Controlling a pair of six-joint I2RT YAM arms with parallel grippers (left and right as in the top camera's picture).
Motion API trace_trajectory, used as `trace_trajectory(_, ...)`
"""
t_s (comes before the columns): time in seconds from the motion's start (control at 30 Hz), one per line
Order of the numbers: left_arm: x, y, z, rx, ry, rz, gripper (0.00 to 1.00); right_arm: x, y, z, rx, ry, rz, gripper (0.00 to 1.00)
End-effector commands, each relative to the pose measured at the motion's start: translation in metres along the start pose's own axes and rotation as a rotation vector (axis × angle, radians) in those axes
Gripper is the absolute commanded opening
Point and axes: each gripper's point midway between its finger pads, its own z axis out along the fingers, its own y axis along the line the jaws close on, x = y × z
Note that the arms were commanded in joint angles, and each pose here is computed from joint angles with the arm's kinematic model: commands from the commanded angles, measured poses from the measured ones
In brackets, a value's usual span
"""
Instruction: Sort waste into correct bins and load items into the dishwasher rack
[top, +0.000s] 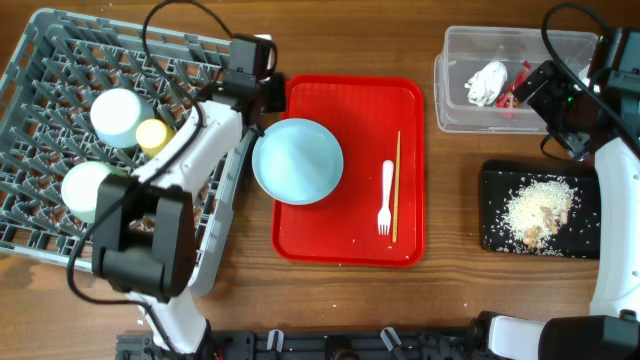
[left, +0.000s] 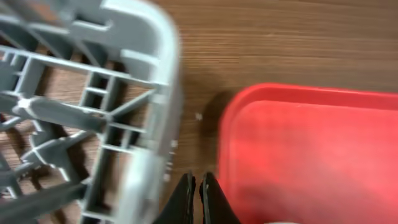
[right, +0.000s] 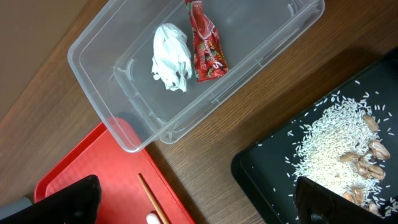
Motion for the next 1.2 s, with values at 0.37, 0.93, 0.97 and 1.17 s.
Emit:
trace_trajectory(0.37, -0.018, 0.019, 0.004, -0.005, -0.064, -0.022, 0.07, -0.005, -0.001, -0.006, 0.007, -0.029, -0.018, 1.0)
trace_trajectory(0.93, -0.038, 0.049, -0.003, -0.123, -0.146, -0.048, 0.06, -0.005, -0.001, -0.006, 0.007, -0.029, -0.018, 1.0)
trace_trajectory(0.97, -0.038, 0.048, -0.003, -0.118, -0.144, -0.047, 0.09, -0.005, -0.001, -0.006, 0.007, -0.029, -0.018, 1.0)
trace_trajectory(1.17, -0.039, 0.017, -0.016, 0.01, -0.136, -0.027, 0.23, -0.005, -0.001, -0.006, 0.007, -0.029, -0.018, 1.0)
